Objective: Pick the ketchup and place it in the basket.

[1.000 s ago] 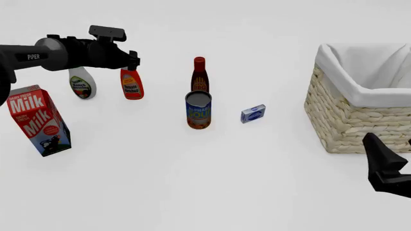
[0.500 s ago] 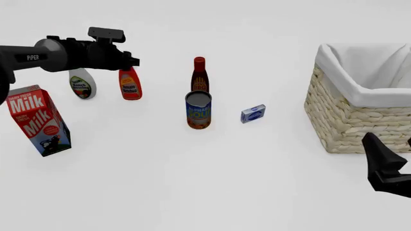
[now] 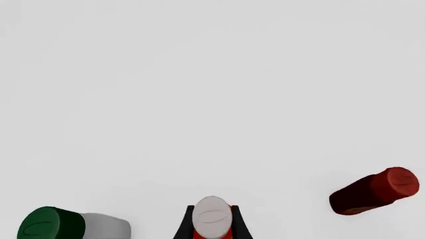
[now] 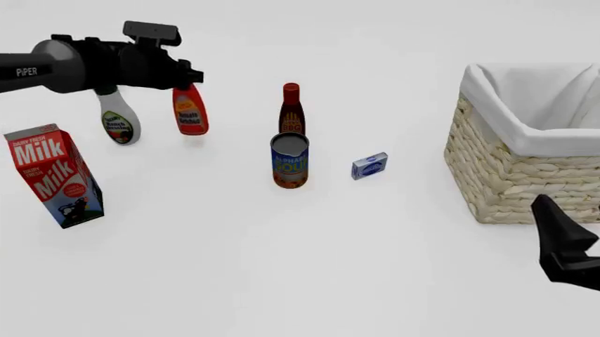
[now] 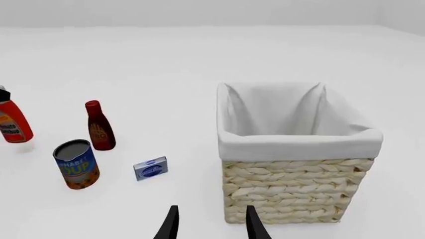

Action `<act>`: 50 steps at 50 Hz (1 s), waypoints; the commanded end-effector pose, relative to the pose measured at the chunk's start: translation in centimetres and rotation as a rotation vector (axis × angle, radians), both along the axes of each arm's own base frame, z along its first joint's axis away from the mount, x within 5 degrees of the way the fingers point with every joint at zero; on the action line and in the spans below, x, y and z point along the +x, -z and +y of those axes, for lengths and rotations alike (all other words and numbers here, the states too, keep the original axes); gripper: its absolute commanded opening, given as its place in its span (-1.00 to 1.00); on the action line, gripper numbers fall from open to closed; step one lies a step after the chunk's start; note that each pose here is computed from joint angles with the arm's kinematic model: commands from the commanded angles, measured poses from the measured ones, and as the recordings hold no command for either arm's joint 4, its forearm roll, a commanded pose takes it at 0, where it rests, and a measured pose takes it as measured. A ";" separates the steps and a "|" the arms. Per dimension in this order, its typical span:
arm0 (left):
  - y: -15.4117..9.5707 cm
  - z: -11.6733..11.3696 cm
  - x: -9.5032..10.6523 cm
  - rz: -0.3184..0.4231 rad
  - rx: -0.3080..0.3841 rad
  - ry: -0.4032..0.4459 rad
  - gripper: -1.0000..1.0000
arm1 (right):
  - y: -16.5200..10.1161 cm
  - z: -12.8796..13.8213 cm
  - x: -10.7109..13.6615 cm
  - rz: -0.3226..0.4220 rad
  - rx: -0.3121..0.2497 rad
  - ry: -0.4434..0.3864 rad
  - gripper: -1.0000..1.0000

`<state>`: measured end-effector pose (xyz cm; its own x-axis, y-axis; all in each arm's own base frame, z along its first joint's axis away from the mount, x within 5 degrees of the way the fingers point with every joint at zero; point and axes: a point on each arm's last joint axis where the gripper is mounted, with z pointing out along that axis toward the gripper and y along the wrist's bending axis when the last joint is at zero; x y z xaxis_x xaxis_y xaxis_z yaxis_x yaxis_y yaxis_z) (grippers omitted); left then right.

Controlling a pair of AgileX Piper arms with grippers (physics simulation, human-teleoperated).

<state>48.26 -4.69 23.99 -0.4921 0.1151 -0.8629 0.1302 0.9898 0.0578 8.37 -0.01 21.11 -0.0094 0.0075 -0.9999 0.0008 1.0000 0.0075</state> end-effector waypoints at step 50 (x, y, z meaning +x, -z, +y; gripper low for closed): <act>-12.0 -2.5 -12.6 -0.107 -0.011 0.105 -1.00 | -0.2 0.1 -1.6 -0.049 -0.002 -0.008 1.00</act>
<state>38.39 -6.77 34.33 -0.4084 0.1415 -0.9018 0.2023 0.9774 0.0618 7.08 0.05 21.28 0.0305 0.0102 -0.9995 -0.0077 0.9999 0.0100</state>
